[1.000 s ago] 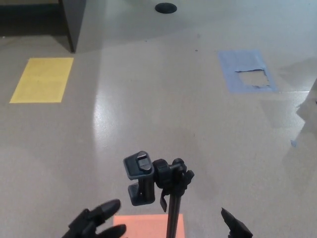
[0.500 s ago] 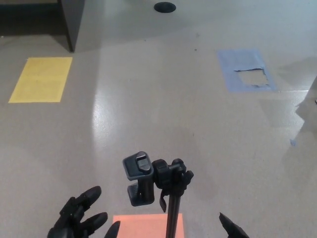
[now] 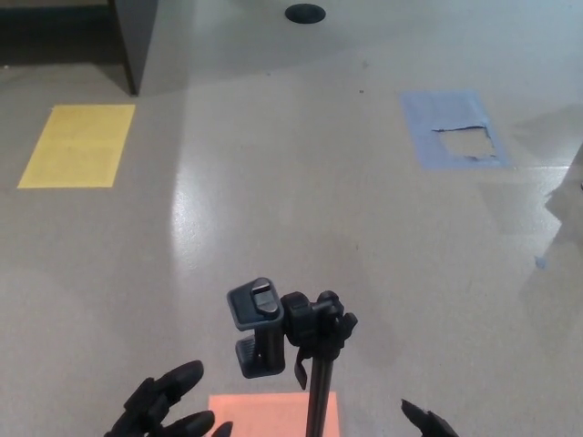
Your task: A phone stand is kept on the floor and the robot uses both its hands to grab it and uses its left hand to extend the phone stand by pulling it upwards
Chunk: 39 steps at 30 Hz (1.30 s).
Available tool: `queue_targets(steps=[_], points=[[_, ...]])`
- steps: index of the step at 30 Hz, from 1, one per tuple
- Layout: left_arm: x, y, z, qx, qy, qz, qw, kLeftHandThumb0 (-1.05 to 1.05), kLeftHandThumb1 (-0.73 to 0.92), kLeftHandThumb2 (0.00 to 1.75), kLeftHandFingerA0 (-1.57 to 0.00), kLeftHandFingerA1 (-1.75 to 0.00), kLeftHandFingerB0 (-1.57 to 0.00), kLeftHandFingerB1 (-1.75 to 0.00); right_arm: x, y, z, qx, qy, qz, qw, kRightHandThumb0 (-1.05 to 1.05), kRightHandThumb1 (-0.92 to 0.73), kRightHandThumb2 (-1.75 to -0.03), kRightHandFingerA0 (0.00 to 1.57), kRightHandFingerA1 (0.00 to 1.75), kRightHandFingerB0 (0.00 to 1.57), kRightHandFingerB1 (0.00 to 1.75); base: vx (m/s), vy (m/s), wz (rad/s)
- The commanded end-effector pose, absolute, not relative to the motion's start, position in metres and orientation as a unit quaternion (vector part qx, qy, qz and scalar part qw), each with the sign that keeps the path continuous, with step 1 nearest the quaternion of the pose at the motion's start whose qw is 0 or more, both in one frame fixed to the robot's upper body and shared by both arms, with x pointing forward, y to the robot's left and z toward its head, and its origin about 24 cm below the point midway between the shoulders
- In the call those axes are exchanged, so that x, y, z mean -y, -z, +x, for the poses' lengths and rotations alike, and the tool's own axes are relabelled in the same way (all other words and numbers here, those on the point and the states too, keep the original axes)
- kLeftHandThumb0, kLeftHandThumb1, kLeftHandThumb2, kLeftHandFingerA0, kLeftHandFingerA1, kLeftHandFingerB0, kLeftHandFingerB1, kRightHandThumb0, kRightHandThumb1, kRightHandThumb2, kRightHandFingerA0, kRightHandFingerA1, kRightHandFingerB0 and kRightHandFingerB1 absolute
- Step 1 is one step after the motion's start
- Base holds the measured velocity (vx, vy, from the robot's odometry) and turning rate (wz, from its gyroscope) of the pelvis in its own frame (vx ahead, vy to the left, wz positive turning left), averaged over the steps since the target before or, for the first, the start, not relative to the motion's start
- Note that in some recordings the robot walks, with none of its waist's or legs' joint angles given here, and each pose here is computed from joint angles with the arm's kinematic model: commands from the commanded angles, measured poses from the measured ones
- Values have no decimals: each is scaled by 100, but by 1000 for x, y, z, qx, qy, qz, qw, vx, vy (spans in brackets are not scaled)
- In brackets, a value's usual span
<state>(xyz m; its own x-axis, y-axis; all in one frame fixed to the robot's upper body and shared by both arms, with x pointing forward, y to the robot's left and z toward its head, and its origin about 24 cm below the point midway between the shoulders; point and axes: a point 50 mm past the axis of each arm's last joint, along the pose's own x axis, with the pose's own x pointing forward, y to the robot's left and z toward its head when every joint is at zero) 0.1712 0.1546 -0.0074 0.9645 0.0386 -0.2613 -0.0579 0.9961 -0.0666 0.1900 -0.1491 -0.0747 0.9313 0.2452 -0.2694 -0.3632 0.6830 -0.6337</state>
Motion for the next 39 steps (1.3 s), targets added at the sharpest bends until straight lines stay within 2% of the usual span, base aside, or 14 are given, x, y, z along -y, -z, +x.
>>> queue_targets(steps=[1,2,3,4,6,10,11,17,18,19,21,22,26,39], points=[[-149,1,167,-145,8,-66,987,-86,46,86,-30,-77,-29,-51,151,75,189,-81,-157,-358,917,-105,-67,-63,0,25,0,6,0,0,0],[-148,-1,168,-142,11,-66,988,-87,46,86,-30,-77,-30,-51,151,74,189,-82,-159,-360,916,-105,-66,-60,0,24,0,6,0,0,0],[-147,-4,168,-139,14,-63,988,-89,60,59,-29,-81,-33,-46,151,74,190,-82,-159,-361,915,-105,-66,-60,0,24,0,5,0,0,0],[-146,-5,169,-137,16,-59,989,-89,60,59,-29,-81,-33,-46,150,74,190,-82,-160,-362,915,-105,-66,-60,0,24,0,5,0,0,0],[-144,-11,171,-128,16,-55,990,-90,45,87,-33,-76,-34,-54,149,75,190,-81,-159,-360,916,-105,-65,-61,0,25,0,7,0,0,0],[-141,-16,173,-124,15,-57,991,-92,45,86,-32,-78,-34,-56,149,75,188,-83,-161,-357,916,-105,-66,-62,0,27,0,8,0,0,0],[-141,-16,173,-124,15,-58,990,-92,57,59,-31,-81,-36,-52,149,75,188,-83,-161,-357,916,-105,-67,-62,0,27,0,8,0,0,0],[-141,-12,169,-136,15,-49,989,-93,59,59,-33,-80,-36,-51,150,77,185,-86,-160,-357,916,-105,-68,-64,0,27,0,7,0,0,0],[-141,-11,168,-136,16,-49,989,-92,59,59,-33,-81,-36,-51,150,78,184,-87,-160,-355,917,-105,-49,-98,0,44,0,43,0,0,0],[-141,-10,168,-137,15,-50,989,-91,59,59,-35,-82,-36,-51,150,78,184,-86,-161,-356,917,-105,-51,-100,0,45,0,43,0,0,0],[-141,-10,169,-139,17,-45,989,-91,60,59,-33,-80,-35,-52,150,78,184,-86,-163,-357,916,-105,-51,-98,0,44,0,44,0,0,0],[-142,-9,170,-141,16,-47,989,-90,59,59,-33,-81,-35,-50,149,78,185,-87,-162,-358,916,-105,-66,-62,0,27,0,8,0,0,0],[-144,-8,172,-139,13,-40,989,-91,59,59,-33,-80,-35,-51,149,78,185,-83,-163,-358,916,-105,-68,-64,0,22,0,4,0,0,0],[-140,-8,177,-136,14,-36,990,-93,59,59,-34,-79,-35,-53,149,79,184,-90,-165,-355,916,-105,-66,-63,0,29,0,9,0,0,0]])
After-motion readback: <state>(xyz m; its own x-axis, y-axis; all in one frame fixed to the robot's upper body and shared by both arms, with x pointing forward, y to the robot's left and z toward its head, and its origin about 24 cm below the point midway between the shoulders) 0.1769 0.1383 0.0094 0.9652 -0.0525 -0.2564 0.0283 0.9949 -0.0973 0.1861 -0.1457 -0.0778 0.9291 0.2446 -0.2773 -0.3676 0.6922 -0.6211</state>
